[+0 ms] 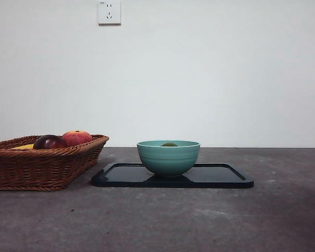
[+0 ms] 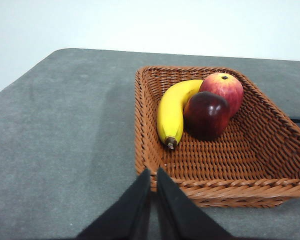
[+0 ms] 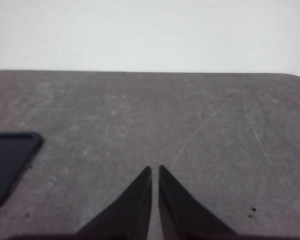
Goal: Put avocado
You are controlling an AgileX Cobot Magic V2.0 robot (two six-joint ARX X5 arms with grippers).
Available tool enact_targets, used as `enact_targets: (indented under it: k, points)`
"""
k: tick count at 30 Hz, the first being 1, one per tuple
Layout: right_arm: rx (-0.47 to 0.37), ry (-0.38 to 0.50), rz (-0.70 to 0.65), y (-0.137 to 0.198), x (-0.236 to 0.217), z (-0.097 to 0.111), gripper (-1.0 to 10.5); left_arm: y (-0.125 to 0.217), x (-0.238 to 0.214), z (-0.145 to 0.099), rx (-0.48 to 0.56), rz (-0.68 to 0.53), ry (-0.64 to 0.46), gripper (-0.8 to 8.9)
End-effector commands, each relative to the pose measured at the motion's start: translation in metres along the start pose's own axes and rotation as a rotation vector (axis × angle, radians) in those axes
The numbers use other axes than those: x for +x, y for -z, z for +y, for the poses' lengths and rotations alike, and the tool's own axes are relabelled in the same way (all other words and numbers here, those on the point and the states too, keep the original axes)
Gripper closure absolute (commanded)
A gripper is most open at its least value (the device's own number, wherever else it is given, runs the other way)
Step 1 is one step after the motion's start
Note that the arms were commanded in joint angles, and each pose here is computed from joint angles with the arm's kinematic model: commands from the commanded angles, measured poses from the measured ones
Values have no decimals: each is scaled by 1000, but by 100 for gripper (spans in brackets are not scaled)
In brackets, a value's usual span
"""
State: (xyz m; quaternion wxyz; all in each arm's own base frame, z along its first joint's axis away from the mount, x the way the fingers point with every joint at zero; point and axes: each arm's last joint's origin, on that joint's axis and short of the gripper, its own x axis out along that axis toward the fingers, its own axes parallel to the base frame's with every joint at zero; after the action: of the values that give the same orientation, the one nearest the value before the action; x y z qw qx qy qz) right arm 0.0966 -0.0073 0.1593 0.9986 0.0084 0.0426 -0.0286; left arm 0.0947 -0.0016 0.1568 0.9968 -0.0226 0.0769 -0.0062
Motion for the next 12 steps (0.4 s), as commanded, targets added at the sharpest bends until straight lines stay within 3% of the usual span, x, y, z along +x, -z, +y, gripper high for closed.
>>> enact_targets:
  k: [1, 12]
  points:
    - [-29, -2, 20, 3, 0, 0, 927, 8, 2, 1, -9, 27, -2, 795]
    - [-27, -48, 87, 10, 0, 1, 927, 8, 2, 1, -9, 27, -2, 795]
